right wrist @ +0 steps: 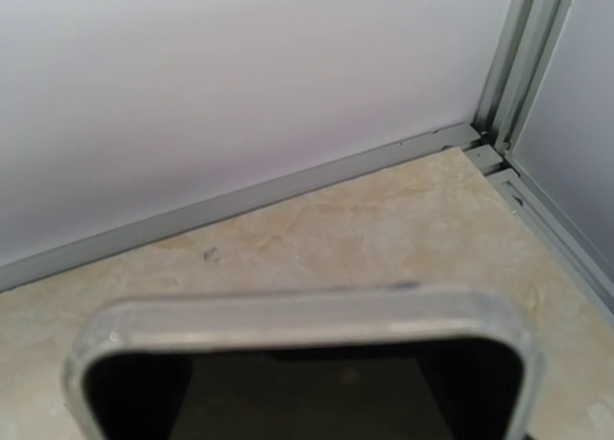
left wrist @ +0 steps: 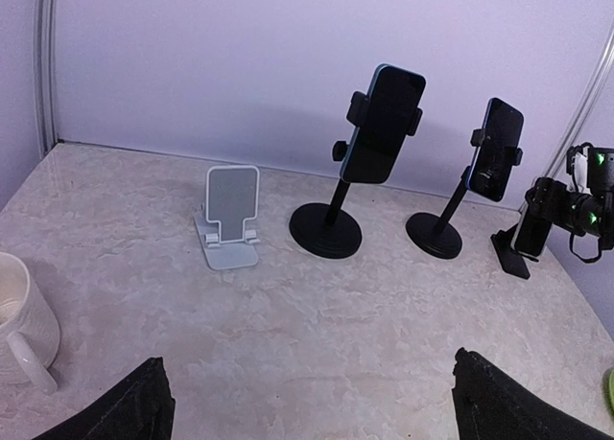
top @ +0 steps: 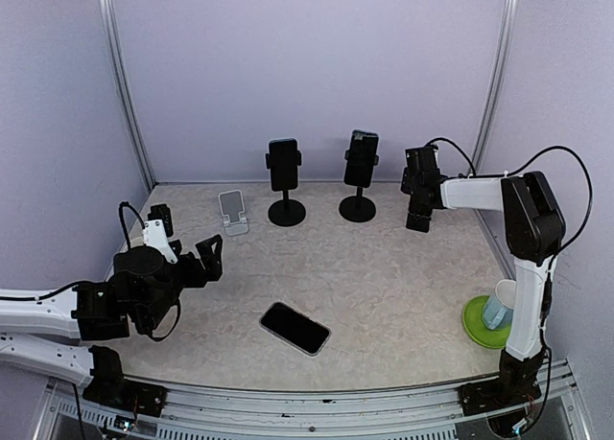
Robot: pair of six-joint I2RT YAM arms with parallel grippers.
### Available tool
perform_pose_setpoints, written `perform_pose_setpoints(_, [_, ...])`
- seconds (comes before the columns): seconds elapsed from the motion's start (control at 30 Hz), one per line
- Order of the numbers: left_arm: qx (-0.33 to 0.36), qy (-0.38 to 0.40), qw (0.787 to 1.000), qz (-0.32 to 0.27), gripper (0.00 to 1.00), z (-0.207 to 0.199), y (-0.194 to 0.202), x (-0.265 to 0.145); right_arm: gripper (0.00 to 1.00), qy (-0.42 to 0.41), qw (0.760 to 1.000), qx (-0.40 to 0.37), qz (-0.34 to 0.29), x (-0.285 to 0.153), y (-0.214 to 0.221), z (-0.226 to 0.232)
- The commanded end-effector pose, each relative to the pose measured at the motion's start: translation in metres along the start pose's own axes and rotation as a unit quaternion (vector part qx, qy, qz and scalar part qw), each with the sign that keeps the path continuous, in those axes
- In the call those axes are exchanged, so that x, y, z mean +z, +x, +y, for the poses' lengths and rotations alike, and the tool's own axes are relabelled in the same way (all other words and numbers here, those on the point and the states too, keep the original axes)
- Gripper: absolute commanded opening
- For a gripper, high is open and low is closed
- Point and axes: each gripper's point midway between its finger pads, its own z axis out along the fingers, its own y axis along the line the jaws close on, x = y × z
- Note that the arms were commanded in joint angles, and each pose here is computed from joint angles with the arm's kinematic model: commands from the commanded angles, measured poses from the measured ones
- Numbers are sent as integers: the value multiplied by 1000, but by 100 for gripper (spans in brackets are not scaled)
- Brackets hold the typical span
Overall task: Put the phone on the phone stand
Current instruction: Install the phone onto the phone stand.
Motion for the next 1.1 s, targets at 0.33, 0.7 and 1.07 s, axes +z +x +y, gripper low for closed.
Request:
perform_pose_setpoints(0.33, [-1,-3,1000,0,99,5,3,-3,79,9,1000,24,-5,-1,-11,-10])
perform_pose_setpoints(0.7, [-4,0,1000,0,99,4,3,-3,99,1,999,45,-8,-7,-21,-14])
perform_pose_setpoints(1.07, [-9,6,1000,2,99,1,3,-4,100,-44,998,34,-22,-33,-57,-9])
